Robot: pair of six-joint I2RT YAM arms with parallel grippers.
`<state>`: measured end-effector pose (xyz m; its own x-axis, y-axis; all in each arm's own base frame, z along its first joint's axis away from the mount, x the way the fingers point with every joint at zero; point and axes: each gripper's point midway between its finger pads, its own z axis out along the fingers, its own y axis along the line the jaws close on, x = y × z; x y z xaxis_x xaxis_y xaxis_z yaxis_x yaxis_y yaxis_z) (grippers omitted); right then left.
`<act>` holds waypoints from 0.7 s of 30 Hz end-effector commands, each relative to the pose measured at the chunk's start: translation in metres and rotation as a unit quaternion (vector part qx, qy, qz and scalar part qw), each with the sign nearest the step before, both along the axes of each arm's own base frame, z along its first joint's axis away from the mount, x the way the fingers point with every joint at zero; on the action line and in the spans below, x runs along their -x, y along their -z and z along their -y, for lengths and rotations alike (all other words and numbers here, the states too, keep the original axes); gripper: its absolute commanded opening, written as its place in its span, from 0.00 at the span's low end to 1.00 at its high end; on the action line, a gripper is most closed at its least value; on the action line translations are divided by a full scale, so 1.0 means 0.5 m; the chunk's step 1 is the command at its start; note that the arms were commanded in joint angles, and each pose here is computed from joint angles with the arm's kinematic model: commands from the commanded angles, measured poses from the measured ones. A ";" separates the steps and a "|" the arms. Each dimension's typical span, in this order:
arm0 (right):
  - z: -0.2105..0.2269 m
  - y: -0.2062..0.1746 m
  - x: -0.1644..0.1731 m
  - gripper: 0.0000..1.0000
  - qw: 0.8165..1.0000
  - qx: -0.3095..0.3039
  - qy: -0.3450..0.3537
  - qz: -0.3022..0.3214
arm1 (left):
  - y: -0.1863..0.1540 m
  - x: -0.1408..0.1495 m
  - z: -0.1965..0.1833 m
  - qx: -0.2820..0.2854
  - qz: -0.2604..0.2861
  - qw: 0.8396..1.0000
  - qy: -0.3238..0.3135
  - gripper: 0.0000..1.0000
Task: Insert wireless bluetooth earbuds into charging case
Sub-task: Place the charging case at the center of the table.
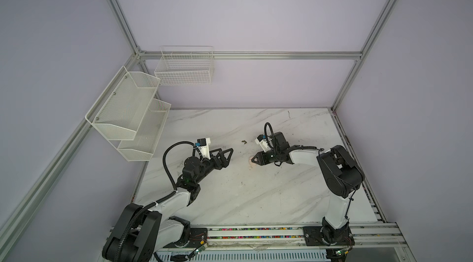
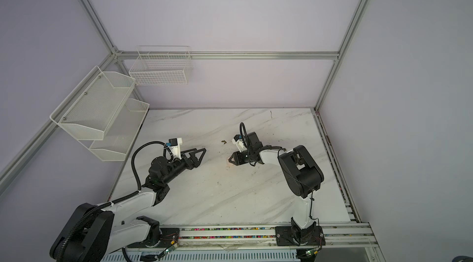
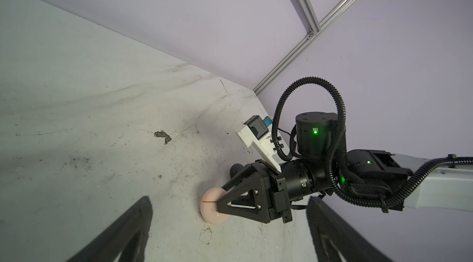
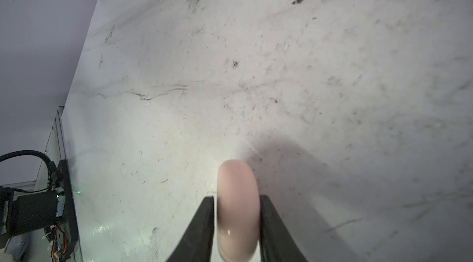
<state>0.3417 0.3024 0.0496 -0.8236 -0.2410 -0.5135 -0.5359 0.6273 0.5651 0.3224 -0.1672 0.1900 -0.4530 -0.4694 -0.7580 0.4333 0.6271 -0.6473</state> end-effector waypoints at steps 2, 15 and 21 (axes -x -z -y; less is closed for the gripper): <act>0.004 0.003 -0.012 0.37 1.000 0.000 -0.007 0.007 | -0.036 -0.002 0.004 0.009 0.026 1.000 0.006 0.93; 0.023 -0.025 -0.052 0.60 1.000 0.014 0.014 0.024 | -0.027 -0.007 0.006 0.006 0.020 1.000 0.006 0.93; 0.046 -0.102 -0.091 0.71 0.994 0.038 0.054 0.084 | -0.007 -0.021 -0.004 -0.049 -0.006 0.999 -0.009 0.95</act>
